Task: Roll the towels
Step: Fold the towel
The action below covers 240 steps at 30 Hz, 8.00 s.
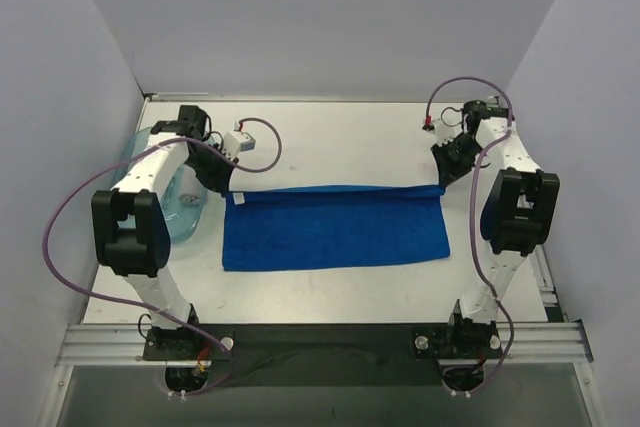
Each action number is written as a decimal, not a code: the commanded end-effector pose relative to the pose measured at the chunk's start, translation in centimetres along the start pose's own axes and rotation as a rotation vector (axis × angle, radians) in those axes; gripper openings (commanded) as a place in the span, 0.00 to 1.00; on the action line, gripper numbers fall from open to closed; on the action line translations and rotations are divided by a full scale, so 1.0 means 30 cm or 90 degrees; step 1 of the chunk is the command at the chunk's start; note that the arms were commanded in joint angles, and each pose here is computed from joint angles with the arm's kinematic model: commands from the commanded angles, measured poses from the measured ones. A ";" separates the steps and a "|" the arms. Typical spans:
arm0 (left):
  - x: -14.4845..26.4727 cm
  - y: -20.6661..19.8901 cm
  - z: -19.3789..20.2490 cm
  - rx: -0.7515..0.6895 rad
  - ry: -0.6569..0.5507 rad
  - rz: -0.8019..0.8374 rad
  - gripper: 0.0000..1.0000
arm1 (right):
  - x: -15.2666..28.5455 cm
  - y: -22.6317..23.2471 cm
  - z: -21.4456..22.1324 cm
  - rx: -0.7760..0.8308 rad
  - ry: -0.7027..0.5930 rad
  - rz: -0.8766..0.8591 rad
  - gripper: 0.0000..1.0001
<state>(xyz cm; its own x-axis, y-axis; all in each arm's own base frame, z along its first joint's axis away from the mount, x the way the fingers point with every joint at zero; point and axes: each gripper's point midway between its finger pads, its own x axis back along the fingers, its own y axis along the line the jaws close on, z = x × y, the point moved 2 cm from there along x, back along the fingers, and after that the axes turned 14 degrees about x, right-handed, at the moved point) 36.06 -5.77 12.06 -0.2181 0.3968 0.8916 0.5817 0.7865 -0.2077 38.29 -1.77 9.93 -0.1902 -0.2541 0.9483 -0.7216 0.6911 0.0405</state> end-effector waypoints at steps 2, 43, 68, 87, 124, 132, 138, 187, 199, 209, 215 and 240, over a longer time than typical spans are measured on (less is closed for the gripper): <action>0.054 -0.093 0.129 -0.023 0.045 0.051 0.00 | 0.043 0.084 0.108 0.028 0.033 -0.041 0.00; -0.003 -0.070 0.094 0.018 0.099 -0.024 0.00 | 0.052 0.103 0.119 -0.008 0.099 -0.056 0.00; -0.252 -0.066 0.314 0.088 0.236 0.016 0.00 | -0.170 0.165 0.285 -0.024 0.239 -0.134 0.00; 0.030 -0.221 0.246 0.044 0.170 0.076 0.00 | 0.047 0.145 0.182 0.005 0.159 -0.074 0.00; 0.015 -0.208 0.252 0.052 0.183 0.063 0.00 | 0.055 0.177 0.220 0.022 0.149 -0.081 0.00; -0.024 -0.200 0.333 0.061 0.222 0.066 0.00 | 0.020 0.225 0.308 0.039 0.185 -0.120 0.00; -0.112 -0.160 0.357 0.070 0.247 0.059 0.00 | -0.060 0.227 0.343 0.032 0.217 -0.143 0.00; -0.236 -0.349 0.257 -0.025 0.181 0.090 0.39 | -0.119 0.345 0.229 0.054 0.205 -0.195 0.11; -0.157 -0.431 0.368 -0.045 0.192 0.117 0.36 | -0.010 0.471 0.300 0.113 0.199 -0.271 0.15; -0.118 -0.415 0.302 -0.002 0.136 0.087 0.41 | 0.047 0.430 0.322 -0.036 0.153 -0.245 0.22; -0.145 -0.396 0.246 0.039 0.100 0.083 0.43 | 0.018 0.357 0.311 -0.136 0.128 -0.210 0.28; -0.181 -0.186 0.154 0.194 0.059 0.022 0.57 | -0.073 0.051 0.143 -0.371 -0.005 -0.201 0.35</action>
<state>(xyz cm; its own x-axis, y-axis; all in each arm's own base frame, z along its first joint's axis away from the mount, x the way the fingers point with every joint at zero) 29.29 -9.95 6.23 -0.0948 0.3773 0.9212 0.3356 0.8833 -0.3272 34.88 -4.66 5.88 -0.0612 -0.4454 0.8932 -0.2990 0.8620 0.4093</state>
